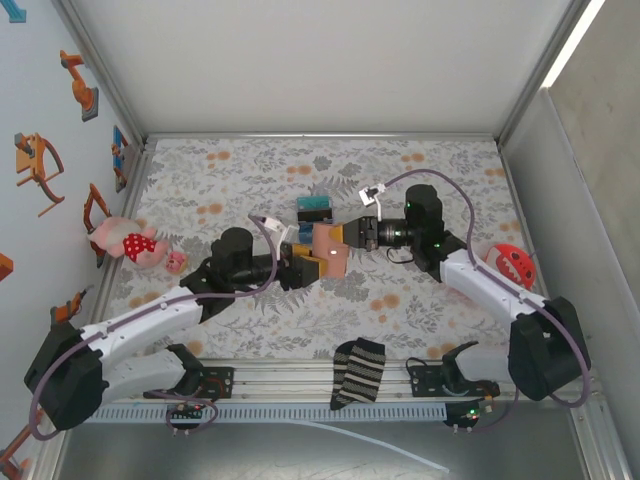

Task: Take the credit cards out of the card holder

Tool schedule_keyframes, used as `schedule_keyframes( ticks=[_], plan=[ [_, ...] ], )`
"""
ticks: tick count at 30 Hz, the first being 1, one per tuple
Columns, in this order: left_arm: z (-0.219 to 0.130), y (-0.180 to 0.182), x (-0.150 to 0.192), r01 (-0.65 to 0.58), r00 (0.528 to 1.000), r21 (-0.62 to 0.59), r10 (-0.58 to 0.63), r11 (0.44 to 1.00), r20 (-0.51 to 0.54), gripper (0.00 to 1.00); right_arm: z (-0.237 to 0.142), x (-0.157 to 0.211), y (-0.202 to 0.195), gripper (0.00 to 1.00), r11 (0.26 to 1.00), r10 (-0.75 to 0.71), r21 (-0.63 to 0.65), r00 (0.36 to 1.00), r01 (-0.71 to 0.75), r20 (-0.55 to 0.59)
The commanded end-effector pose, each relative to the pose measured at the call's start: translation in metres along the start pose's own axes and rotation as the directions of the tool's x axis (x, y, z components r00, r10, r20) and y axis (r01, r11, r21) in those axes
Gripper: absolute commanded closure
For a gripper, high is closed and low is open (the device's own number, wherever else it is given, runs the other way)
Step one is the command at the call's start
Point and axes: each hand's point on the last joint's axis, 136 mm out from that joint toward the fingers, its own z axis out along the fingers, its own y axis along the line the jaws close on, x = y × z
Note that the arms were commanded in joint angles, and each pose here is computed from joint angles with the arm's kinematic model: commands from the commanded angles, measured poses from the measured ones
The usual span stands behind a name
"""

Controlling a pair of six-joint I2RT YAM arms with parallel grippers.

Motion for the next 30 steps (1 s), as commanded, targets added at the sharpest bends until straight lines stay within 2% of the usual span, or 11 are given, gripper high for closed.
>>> schedule_keyframes(
  ticks=[1, 3, 5, 9, 19, 26, 30],
  plan=[
    [-0.004, -0.019, -0.006, -0.013, 1.000, 0.092, 0.011, 0.996, 0.025, 0.37, -0.006, -0.008, 0.012, 1.00, 0.995, -0.084, 0.047, 0.996, 0.083, 0.018],
    [-0.007, -0.020, -0.003, -0.027, 0.999, 0.098, 0.025, 0.995, 0.023, 0.31, -0.007, -0.010, 0.014, 1.00, 0.995, -0.090, 0.051, 0.996, 0.089, 0.027],
    [-0.010, -0.019, 0.003, -0.042, 0.999, 0.095, 0.041, 0.995, 0.019, 0.30, -0.007, -0.010, 0.016, 1.00, 0.995, -0.087, 0.048, 0.996, 0.086, 0.029],
    [-0.013, -0.012, 0.006, -0.051, 0.998, 0.087, 0.048, 0.995, 0.041, 0.30, -0.007, -0.010, 0.022, 1.00, 0.996, -0.081, 0.025, 0.996, 0.080, 0.025],
    [-0.004, -0.012, 0.003, -0.026, 0.999, 0.154, 0.018, 0.988, 0.052, 0.34, -0.006, -0.005, 0.040, 1.00, 0.995, -0.098, -0.012, 0.995, 0.098, 0.015],
    [0.001, -0.015, 0.000, -0.012, 0.999, 0.192, 0.003, 0.981, 0.051, 0.55, 0.000, -0.003, 0.044, 1.00, 0.995, -0.101, -0.019, 0.995, 0.101, 0.011],
    [0.001, -0.018, -0.004, -0.006, 0.998, 0.210, -0.008, 0.978, 0.065, 0.80, 0.000, 0.000, 0.035, 1.00, 0.997, -0.081, 0.014, 0.997, 0.080, 0.013]
  ],
)
